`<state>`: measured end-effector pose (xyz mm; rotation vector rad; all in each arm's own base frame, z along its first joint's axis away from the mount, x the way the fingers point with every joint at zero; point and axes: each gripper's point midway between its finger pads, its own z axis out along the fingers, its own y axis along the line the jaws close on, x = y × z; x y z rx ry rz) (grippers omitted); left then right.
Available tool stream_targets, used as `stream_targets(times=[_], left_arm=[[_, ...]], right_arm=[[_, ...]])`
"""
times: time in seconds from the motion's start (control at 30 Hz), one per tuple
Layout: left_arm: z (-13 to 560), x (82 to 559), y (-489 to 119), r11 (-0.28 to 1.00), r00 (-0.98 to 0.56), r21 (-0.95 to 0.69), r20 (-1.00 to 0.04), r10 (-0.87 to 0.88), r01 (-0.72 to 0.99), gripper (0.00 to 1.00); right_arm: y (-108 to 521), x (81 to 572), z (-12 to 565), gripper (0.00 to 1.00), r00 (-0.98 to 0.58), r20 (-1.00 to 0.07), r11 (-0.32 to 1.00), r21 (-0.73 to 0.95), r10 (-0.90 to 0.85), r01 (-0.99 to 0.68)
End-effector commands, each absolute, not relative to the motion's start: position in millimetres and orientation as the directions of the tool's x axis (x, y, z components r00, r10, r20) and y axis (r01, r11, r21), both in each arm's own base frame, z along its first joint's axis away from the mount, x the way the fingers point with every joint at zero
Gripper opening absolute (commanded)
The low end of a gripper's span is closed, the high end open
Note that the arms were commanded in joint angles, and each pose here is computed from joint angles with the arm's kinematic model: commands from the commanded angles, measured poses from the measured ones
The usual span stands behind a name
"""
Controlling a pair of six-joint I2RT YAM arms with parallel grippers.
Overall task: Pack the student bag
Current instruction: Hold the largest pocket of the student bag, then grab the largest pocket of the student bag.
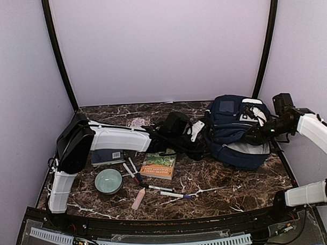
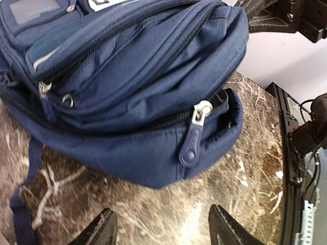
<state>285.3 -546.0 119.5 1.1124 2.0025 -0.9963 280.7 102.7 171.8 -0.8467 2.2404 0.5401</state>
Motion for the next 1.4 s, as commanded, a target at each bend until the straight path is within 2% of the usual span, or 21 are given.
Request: stream_targets(times=[0.0,0.23,0.47,0.53,0.73,0.87,0.9,1.03,1.23,1.37], left_arm=[[145,289,-570,0.291,-0.317,-0.217,-0.876,0.363,0.932,0.64],[135,294,-590,0.292,-0.254,-0.143,-0.884,0.392,0.946,0.63],[130,290,-606,0.254,-0.262,-0.169,-0.881,0.395,0.952,0.54],[127,291,-608,0.267,-0.266,-0.167,-0.878,0.398,0.949,0.46],[128,300,-605,0.317,-0.278,-0.149,-0.867,0.415,0.937,0.13],[135,301,-597,0.335,-0.268,-0.122,-0.859,0.435,0.934,0.07],[136,302,-594,0.341,-0.260,-0.107,-0.858,0.442,0.934,0.03],[145,305,-579,0.359,-0.248,-0.077,-0.853,0.459,0.930,0.00],[133,315,-552,0.331,-0.322,-0.167,-0.806,0.497,0.929,0.00],[117,303,-535,0.228,-0.348,-0.264,-0.756,0.555,0.937,0.00]], right_arm=[[115,290,191,0.00,-0.485,-0.780,0.665,0.121,-0.396,-0.737],[120,284,190,0.00,-0.487,-0.778,0.641,0.146,-0.396,-0.754],[122,283,189,0.00,-0.493,-0.774,0.637,0.152,-0.399,-0.755],[122,282,190,0.00,-0.490,-0.774,0.636,0.149,-0.402,-0.757],[118,275,190,0.00,-0.481,-0.764,0.639,0.118,-0.431,-0.760],[110,267,187,0.00,-0.449,-0.739,0.633,0.039,-0.502,-0.773],[107,265,186,0.00,-0.440,-0.730,0.632,0.013,-0.524,-0.775],[94,255,177,0.00,-0.429,-0.677,0.625,-0.059,-0.598,-0.778],[81,251,177,0.00,-0.427,-0.637,0.636,-0.131,-0.642,-0.761],[74,256,182,0.00,-0.432,-0.628,0.654,-0.166,-0.647,-0.738]])
